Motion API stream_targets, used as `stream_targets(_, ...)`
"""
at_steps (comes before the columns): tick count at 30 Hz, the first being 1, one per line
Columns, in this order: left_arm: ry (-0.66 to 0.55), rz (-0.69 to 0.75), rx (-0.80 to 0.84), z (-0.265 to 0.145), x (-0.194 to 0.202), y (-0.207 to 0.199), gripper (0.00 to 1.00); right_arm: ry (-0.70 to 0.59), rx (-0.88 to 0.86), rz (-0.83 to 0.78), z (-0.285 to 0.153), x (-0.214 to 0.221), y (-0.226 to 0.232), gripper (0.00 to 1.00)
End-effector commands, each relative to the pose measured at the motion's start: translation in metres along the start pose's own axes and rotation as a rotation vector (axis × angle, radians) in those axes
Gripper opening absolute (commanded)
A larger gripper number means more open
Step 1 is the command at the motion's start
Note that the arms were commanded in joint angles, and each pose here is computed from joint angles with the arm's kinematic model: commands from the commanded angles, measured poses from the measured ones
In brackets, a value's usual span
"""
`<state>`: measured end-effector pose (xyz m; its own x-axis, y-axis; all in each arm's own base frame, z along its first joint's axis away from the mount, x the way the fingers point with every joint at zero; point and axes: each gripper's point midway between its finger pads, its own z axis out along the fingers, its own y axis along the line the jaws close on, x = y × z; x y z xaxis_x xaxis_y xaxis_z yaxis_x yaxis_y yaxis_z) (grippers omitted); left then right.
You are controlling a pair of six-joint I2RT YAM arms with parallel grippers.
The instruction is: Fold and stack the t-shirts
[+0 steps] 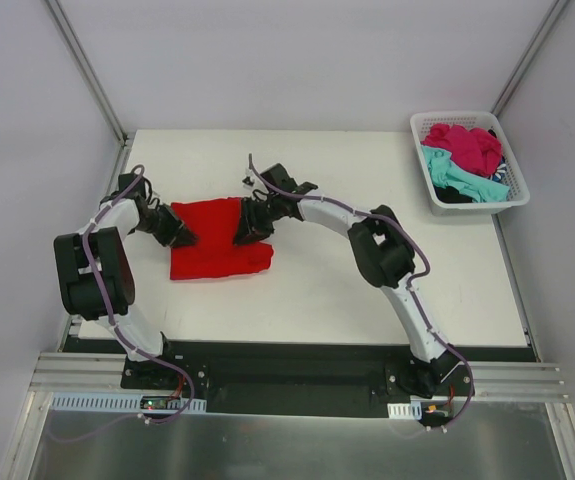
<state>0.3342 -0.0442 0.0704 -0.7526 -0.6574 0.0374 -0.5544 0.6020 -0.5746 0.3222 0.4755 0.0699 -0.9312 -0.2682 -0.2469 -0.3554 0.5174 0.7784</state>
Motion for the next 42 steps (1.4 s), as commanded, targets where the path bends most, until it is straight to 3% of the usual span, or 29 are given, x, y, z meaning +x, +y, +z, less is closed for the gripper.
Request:
stream_targets(1, -0.02, -0.005, -0.011, -0.008, -0.003, 0.012, 0.2, -0.025, 0.029, 0.001, -0.015, -0.003, -0.015, 0.32)
stream_targets(10, -0.053, -0.032, -0.058, -0.028, -0.016, 0.028, 0.21, -0.072, 0.153, 0.04, -0.072, -0.008, -0.061, 0.32)
stream_targets(19, -0.074, -0.021, 0.019, -0.048, -0.015, 0.006, 0.22, -0.104, 0.17, 0.002, -0.106, -0.02, -0.039, 0.33)
stream_targets(24, -0.116, 0.019, 0.082, -0.072, -0.016, -0.023, 0.24, -0.085, 0.153, -0.081, -0.101, -0.015, 0.012, 0.33)
stream_targets(30, -0.087, 0.023, 0.081, -0.068, -0.017, -0.031, 0.25, -0.118, 0.114, -0.162, -0.106, -0.018, 0.071, 0.33)
stream_targets(42, -0.042, 0.018, 0.074, -0.056, 0.017, -0.018, 0.25, -0.037, 0.13, -0.126, -0.063, 0.024, 0.062, 0.31)
